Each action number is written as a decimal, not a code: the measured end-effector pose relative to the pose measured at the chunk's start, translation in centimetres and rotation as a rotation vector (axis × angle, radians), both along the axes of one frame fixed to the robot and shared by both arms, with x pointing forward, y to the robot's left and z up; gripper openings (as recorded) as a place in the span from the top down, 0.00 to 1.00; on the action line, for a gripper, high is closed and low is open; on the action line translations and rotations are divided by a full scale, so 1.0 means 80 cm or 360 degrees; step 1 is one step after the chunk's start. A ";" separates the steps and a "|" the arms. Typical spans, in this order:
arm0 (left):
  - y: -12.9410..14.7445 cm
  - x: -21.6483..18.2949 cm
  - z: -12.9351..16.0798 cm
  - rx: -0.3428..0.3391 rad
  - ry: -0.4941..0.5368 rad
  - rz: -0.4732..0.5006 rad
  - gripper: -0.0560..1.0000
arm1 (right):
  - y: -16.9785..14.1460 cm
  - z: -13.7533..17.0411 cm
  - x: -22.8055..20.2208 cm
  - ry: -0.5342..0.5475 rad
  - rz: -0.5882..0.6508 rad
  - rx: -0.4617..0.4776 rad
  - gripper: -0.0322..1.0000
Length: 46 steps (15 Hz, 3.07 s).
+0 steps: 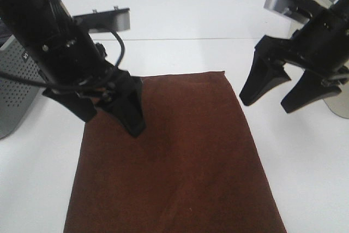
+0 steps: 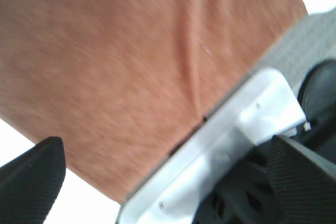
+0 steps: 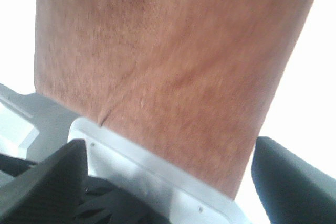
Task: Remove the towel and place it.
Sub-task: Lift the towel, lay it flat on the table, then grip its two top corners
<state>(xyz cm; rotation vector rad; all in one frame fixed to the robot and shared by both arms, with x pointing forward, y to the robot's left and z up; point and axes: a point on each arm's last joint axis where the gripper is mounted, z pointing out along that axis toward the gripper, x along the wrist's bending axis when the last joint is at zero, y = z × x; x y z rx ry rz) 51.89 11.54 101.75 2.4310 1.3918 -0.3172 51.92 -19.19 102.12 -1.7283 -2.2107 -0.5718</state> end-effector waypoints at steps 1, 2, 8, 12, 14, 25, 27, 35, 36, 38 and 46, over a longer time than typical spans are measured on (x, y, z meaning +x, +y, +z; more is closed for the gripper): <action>0.015 0.022 -0.001 -0.0009 -0.0026 0.0086 0.04 | 0.002 0.010 0.018 -0.0033 0.0025 -0.0010 0.18; 0.026 0.041 -0.003 -0.0014 -0.0045 0.0151 0.04 | 0.006 0.011 0.038 -0.0041 0.0049 -0.0025 0.18; 0.084 0.133 -0.029 -0.0019 -0.0151 0.0459 0.04 | 0.004 -0.011 0.169 -0.0144 0.0086 -0.0166 0.18; 0.089 0.174 -0.067 0.0002 -0.0169 0.0517 0.04 | -0.020 -0.032 0.233 -0.0210 -0.0055 -0.0116 0.18; 0.094 0.192 -0.095 0.0020 -0.0134 0.0543 0.04 | -0.029 -0.056 0.249 -0.0181 -0.0078 -0.0102 0.18; 0.122 0.245 -0.160 0.0082 -0.0022 0.0548 0.04 | -0.042 -0.144 0.284 -0.0079 -0.0070 0.0012 0.18; 0.127 0.246 -0.165 0.0080 -0.0034 0.0534 0.04 | -0.040 -0.161 0.284 -0.0053 -0.0040 0.0032 0.18; 0.124 0.252 -0.169 0.0030 -0.0082 0.0537 0.04 | -0.039 -0.179 0.284 -0.0020 -0.0025 0.0044 0.18; 0.124 0.252 -0.170 0.0033 -0.0083 0.0536 0.04 | -0.039 -0.179 0.285 -0.0022 -0.0025 0.0044 0.18; 0.124 0.252 -0.170 0.0034 -0.0083 0.0535 0.04 | -0.039 -0.179 0.285 -0.0023 -0.0026 0.0044 0.18; 0.127 0.253 -0.171 0.0066 -0.0073 0.0584 0.05 | -0.039 -0.179 0.292 -0.0105 -0.0084 0.0059 0.18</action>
